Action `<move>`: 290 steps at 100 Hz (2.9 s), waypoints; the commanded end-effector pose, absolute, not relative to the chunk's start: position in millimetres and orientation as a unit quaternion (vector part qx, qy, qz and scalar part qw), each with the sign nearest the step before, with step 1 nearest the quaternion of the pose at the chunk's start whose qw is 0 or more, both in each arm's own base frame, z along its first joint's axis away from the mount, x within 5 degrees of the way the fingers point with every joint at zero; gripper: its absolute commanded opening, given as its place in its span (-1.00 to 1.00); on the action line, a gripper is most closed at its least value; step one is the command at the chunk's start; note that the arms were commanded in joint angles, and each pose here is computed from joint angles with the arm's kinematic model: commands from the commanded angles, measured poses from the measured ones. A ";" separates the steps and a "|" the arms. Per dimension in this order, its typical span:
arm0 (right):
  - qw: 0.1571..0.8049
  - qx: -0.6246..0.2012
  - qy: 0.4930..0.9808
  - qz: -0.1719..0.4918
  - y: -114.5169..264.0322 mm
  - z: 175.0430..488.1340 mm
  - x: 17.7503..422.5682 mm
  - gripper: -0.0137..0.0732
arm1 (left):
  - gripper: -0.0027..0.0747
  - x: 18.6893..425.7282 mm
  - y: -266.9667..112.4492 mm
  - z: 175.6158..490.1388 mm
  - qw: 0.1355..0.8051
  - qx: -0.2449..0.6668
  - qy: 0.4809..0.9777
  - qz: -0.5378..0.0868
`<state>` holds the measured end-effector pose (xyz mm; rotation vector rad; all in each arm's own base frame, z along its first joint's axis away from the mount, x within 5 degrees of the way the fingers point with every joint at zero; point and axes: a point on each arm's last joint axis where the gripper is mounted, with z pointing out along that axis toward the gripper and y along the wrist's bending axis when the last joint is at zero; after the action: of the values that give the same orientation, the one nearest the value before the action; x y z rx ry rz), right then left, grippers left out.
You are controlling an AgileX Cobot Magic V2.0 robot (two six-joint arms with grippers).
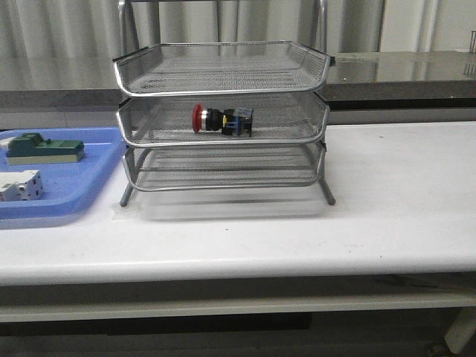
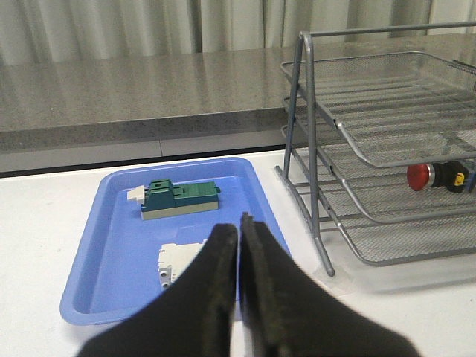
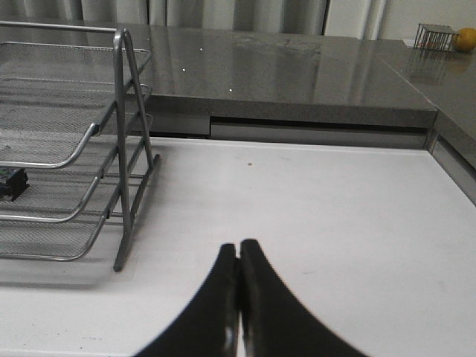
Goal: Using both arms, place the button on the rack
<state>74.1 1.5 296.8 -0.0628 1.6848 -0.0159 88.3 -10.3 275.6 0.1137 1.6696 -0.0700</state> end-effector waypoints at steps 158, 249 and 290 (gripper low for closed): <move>0.748 -0.013 0.663 0.022 2.8 212.3 54.2 -0.85 | -0.92 88.9 -7.5 291.5 0.703 0.030 0.710 -0.028; 0.747 -0.013 0.664 0.022 2.7 212.1 54.3 -0.85 | -0.92 76.0 -4.0 258.2 0.725 0.020 0.688 -0.017; 0.747 -0.013 0.664 0.022 2.7 212.1 54.3 -0.85 | -0.92 54.2 -3.3 207.1 0.754 0.016 0.656 -0.026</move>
<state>56.8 2.9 197.7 -0.0344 1.5719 0.0500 56.0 -3.4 208.3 0.0601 1.5272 -0.0327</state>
